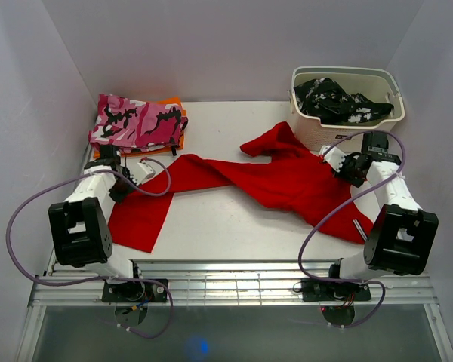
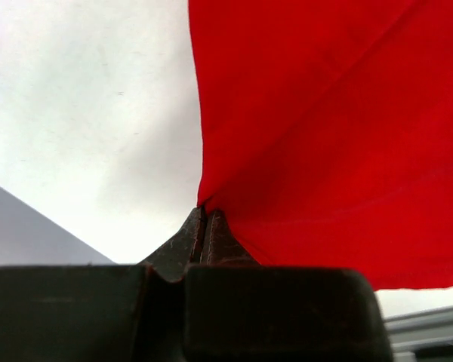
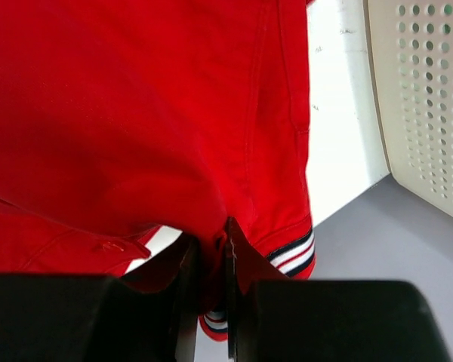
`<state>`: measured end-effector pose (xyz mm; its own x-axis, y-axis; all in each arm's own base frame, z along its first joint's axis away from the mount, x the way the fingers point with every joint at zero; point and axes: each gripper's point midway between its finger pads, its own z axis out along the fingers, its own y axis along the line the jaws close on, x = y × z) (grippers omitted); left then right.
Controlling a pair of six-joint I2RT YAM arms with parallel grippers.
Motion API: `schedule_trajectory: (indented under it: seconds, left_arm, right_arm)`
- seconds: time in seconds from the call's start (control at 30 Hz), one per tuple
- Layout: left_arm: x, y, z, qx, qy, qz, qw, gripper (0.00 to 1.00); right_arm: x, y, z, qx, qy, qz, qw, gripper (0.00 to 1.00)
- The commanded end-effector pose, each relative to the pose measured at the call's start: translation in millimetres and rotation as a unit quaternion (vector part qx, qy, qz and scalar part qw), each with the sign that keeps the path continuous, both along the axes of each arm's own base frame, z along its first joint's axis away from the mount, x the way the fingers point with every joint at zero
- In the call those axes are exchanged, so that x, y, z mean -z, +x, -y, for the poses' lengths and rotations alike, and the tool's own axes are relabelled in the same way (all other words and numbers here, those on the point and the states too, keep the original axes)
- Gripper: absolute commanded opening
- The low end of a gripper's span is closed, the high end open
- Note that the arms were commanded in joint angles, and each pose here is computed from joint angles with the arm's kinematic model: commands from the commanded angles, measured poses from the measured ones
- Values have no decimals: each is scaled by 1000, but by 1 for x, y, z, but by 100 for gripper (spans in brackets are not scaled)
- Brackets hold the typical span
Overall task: Fold and stack the trousers
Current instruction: Flatten the trousers out
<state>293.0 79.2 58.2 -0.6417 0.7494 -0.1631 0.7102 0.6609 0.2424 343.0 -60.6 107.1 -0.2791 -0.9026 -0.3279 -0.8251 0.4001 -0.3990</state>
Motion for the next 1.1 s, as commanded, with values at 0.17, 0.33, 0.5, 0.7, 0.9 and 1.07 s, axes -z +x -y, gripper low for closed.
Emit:
schedule_trajectory:
  seconds: [0.17,0.33,0.5,0.7,0.9,1.07]
  left_arm:
    - [-27,54,-46,2,11,81,997,0]
    - [-40,39,-27,70,-6,109,992,1]
    - [-62,27,1,110,-50,151,981,47]
    - [-79,40,17,65,-118,169,976,55]
    - [-80,61,25,11,-180,158,971,55]
    - [-58,68,24,-47,-204,127,969,57]
  right_arm:
    - [-45,7,25,15,-14,37,999,16]
    - [-65,-16,6,-9,28,20,999,25]
    - [-72,-37,-8,-7,62,-10,998,65]
    - [-85,-30,-22,49,162,-61,984,72]
    - [-71,-13,-29,178,293,-180,922,77]
    - [-44,38,15,326,370,-194,848,90]
